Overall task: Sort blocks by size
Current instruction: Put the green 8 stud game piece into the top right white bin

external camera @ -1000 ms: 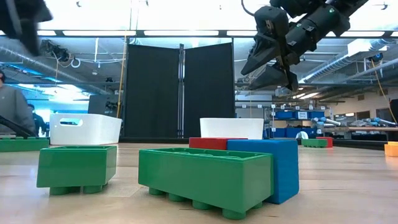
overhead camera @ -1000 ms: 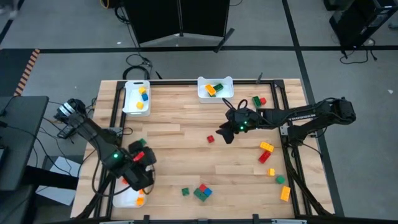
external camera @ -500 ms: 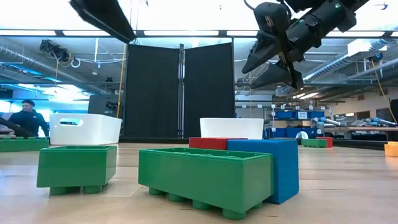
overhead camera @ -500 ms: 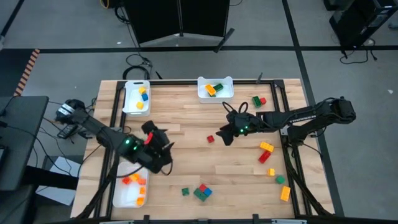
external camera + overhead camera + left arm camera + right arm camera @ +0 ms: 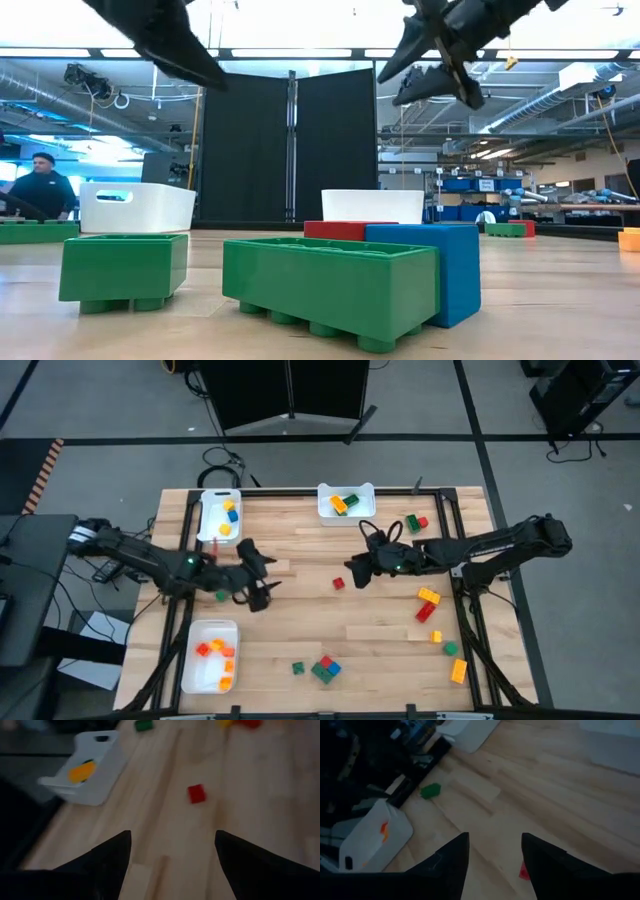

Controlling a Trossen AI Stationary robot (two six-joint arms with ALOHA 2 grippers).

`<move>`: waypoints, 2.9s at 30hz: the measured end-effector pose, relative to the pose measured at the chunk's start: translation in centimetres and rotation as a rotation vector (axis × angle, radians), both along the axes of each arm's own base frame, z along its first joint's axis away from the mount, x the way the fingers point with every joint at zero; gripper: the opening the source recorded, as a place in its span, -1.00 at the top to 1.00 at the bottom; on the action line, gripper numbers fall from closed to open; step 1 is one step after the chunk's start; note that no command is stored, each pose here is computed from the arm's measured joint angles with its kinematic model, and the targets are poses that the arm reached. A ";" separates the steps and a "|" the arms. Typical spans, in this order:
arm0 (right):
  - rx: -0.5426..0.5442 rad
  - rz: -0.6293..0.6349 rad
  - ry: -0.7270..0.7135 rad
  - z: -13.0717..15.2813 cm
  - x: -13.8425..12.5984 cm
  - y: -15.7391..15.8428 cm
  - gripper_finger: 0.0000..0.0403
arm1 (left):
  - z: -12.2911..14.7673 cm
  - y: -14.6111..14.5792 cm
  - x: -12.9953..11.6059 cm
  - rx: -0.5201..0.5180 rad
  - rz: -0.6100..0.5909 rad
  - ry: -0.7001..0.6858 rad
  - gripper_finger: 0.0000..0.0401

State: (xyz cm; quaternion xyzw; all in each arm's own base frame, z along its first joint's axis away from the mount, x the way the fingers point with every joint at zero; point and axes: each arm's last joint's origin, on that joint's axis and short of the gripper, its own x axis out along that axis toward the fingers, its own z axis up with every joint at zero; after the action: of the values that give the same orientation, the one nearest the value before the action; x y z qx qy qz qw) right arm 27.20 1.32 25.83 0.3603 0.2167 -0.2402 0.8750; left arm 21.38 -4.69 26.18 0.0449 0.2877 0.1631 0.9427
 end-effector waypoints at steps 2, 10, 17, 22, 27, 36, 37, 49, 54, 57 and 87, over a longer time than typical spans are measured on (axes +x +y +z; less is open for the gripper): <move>-0.003 -0.019 0.021 0.7 0.0 0.1 0.06 | -0.3 0.8 -0.9 -0.049 -0.058 -0.055 -0.49; 0.044 -0.099 0.135 2.3 -0.7 -0.1 0.11 | -1.0 3.4 -3.7 -0.142 -0.173 -0.164 -0.48; 0.078 -0.151 0.234 3.7 -1.6 -0.2 0.16 | -0.5 4.7 -4.3 -0.099 -0.176 -0.174 -0.48; 0.107 -0.214 0.330 3.8 -2.6 -0.3 0.20 | -0.5 5.2 -4.3 -0.063 -0.165 -0.161 -0.48; 0.128 -0.326 0.515 2.8 -4.4 -1.3 0.21 | -0.6 5.5 -4.3 -0.046 -0.140 -0.158 -0.48; 0.100 -0.364 0.663 2.4 -5.7 -2.8 0.20 | -0.6 5.5 -4.3 -0.042 -0.131 -0.158 -0.49; 0.082 -0.346 0.672 2.4 -5.7 -2.9 0.20 | -0.6 5.5 -4.3 -0.043 -0.131 -0.158 -0.49; 0.067 -0.410 0.700 2.4 -6.1 -5.1 -0.39 | -0.3 5.5 -4.2 -0.041 -0.130 -0.191 -0.49; 0.059 -0.420 0.698 2.4 -6.1 -5.3 -0.79 | -0.2 5.5 -4.2 -0.040 -0.130 -0.203 -0.49; 0.066 -0.402 0.704 2.4 -6.1 -5.3 -0.94 | -0.2 5.5 -4.2 -0.040 -0.130 -0.203 -0.49; 0.223 -0.271 1.033 -6.1 -9.2 -23.7 -0.87 | -0.1 5.5 -4.2 -0.041 -0.129 -0.205 -0.49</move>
State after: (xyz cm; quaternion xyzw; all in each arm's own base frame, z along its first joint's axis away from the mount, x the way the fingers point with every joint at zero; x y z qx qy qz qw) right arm 18.04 -22.41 19.74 0.3109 0.5940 -0.4721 0.5724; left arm 17.22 0.79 26.05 0.0272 0.1897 0.1002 0.9763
